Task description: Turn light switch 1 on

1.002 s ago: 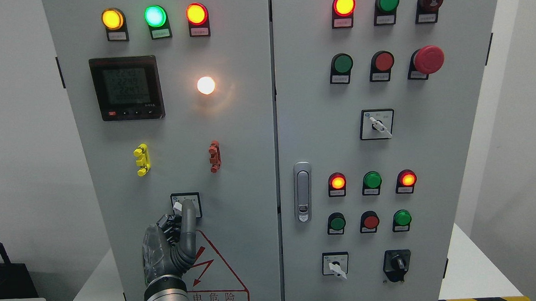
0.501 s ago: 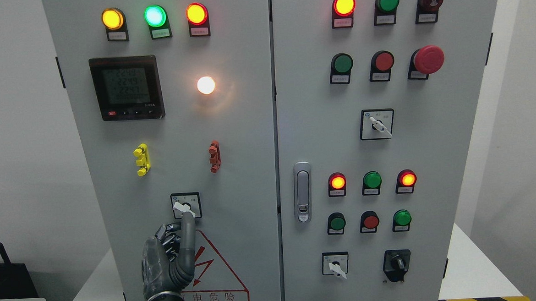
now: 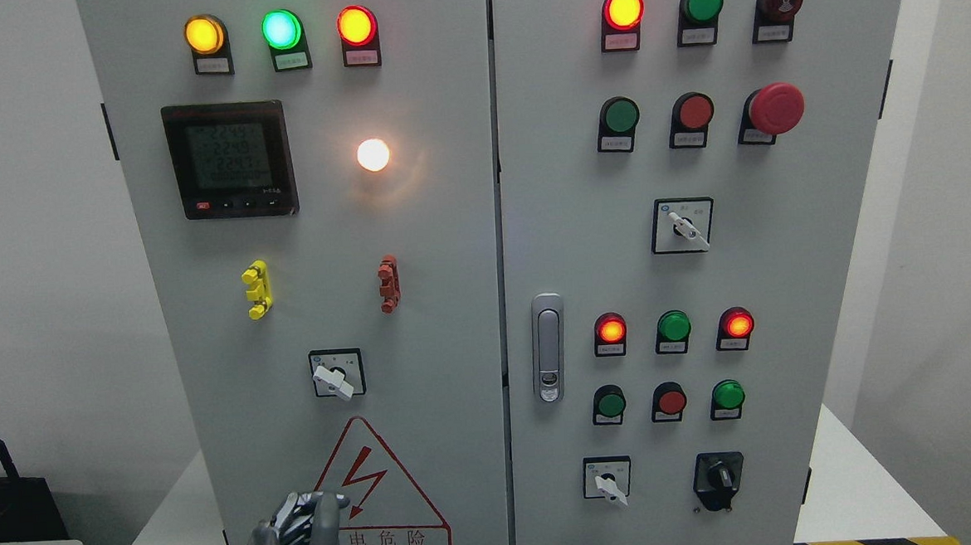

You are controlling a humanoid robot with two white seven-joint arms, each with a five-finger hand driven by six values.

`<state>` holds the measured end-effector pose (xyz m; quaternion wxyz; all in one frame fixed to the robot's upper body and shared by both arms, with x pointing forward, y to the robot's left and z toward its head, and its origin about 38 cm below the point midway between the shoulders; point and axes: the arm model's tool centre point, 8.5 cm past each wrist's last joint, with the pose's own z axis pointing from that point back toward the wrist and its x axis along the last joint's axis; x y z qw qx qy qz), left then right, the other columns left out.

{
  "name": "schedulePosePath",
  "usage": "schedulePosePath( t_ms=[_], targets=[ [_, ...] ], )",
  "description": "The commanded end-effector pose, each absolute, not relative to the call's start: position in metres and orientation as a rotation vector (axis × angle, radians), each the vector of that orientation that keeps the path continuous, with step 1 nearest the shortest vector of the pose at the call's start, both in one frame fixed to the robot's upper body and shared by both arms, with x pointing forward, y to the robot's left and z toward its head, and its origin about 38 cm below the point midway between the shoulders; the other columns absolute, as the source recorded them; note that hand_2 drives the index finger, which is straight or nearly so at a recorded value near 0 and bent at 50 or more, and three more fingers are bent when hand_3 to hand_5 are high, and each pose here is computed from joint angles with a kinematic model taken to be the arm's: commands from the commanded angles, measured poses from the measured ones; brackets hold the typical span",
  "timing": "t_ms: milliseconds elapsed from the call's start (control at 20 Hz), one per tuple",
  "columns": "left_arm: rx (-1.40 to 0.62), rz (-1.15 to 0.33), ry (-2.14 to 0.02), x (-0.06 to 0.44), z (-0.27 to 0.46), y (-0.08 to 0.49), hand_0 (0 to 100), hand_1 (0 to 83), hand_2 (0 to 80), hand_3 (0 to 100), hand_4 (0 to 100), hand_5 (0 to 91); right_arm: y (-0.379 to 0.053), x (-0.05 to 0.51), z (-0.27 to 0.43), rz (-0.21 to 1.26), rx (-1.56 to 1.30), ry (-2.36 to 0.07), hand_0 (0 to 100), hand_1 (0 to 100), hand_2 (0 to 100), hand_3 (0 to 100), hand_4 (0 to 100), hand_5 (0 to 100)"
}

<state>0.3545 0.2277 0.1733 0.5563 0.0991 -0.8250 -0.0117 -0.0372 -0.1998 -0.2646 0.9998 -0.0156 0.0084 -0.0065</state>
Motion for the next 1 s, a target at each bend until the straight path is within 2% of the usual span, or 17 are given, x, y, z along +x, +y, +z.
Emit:
schedulePosePath(
  t_ms=[0, 100, 200, 251, 301, 451, 601, 651, 752, 852, 952],
  targets=[
    [0.53, 0.071, -1.666, 0.278, 0.063, 0.374, 10, 6.7, 41.0, 76, 79, 53.4, -0.199, -0.037, -0.265, -0.021, -0.029, 0.017, 12, 39, 0, 0, 0, 0],
    [0.538, 0.123, -1.572, 0.25, 0.023, 0.402, 10, 4.7, 38.3, 70, 76, 51.2, -0.199, -0.037, -0.265, -0.021, -0.029, 0.017, 12, 39, 0, 0, 0, 0],
    [0.523, 0.188, -1.472, 0.216, -0.018, 0.422, 11, 2.2, 31.2, 54, 64, 42.3, -0.199, -0.037, -0.265, -0.021, -0.029, 0.017, 12, 39, 0, 0, 0, 0],
    [0.514, 0.22, -1.426, 0.201, -0.038, 0.43, 11, 1.8, 30.2, 52, 63, 41.0, -0.199, -0.037, -0.265, -0.021, -0.029, 0.017, 12, 39, 0, 0, 0, 0],
    [0.508, 0.253, -1.378, 0.184, -0.059, 0.434, 12, 0.9, 24.9, 46, 57, 35.3, -0.199, -0.038, -0.265, -0.021, -0.029, 0.019, 12, 39, 0, 0, 0, 0],
    [0.499, 0.306, -1.235, 0.128, -0.111, 0.446, 14, 0.0, 11.2, 39, 49, 31.3, -0.199, -0.038, -0.265, -0.021, -0.029, 0.019, 12, 39, 0, 0, 0, 0],
    [0.472, 0.307, -1.085, 0.075, -0.145, 0.448, 17, 0.0, 3.6, 32, 43, 27.0, -0.199, -0.037, -0.265, -0.021, -0.029, 0.016, 12, 39, 0, 0, 0, 0],
    [0.463, 0.318, -1.032, 0.059, -0.154, 0.446, 21, 0.0, 1.3, 31, 41, 24.9, -0.199, -0.037, -0.265, -0.021, -0.029, 0.017, 12, 39, 0, 0, 0, 0],
    [0.423, 0.345, -0.923, 0.032, -0.174, 0.436, 28, 0.0, 0.0, 26, 37, 22.0, -0.2, -0.037, -0.265, -0.021, -0.031, 0.017, 12, 39, 0, 0, 0, 0],
    [0.35, 0.358, -0.802, 0.002, -0.194, 0.422, 30, 0.0, 0.0, 23, 32, 20.4, -0.199, -0.038, -0.265, -0.021, -0.029, 0.019, 12, 39, 0, 0, 0, 0],
    [0.249, 0.355, -0.694, -0.02, -0.21, 0.399, 32, 0.0, 0.0, 11, 21, 16.1, -0.199, -0.037, -0.265, -0.021, -0.029, 0.017, 12, 39, 0, 0, 0, 0]
  ],
)
